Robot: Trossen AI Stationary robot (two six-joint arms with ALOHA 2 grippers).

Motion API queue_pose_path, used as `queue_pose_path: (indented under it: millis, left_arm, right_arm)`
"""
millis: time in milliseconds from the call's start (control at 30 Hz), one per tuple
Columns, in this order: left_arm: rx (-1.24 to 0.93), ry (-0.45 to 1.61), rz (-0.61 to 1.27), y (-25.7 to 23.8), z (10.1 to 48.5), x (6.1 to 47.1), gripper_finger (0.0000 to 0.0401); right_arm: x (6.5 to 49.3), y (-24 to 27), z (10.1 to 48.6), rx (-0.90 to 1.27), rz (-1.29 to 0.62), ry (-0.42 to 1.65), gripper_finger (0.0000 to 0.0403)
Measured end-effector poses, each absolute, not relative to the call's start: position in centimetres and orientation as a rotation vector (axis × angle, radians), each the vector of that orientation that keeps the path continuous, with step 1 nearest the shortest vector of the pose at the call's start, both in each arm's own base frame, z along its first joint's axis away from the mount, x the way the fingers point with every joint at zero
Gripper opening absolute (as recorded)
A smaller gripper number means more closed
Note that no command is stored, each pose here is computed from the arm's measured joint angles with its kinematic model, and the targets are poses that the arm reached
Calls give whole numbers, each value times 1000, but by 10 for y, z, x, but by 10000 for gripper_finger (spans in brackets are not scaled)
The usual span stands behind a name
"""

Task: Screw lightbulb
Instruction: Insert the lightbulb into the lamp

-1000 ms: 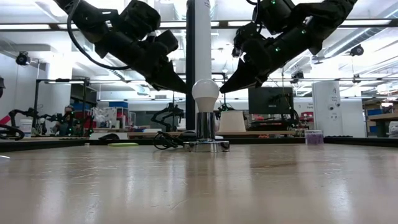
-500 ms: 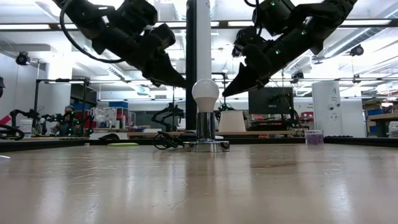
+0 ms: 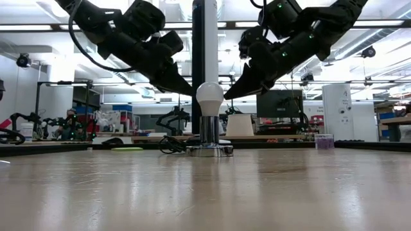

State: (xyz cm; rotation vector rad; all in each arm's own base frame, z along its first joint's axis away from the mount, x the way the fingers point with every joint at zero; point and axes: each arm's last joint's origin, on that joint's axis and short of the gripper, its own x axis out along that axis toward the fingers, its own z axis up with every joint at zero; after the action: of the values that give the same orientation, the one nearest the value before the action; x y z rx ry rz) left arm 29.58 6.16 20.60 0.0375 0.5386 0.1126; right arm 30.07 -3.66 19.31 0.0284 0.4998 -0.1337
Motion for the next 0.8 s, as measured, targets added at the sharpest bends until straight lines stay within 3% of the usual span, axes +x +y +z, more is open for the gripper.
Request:
queue_pose_path:
  millis: [800]
  left_arm:
    - [17,551,99,60,207,294,0]
  right_arm:
    - [301,-38,195,3,-133,509,0]
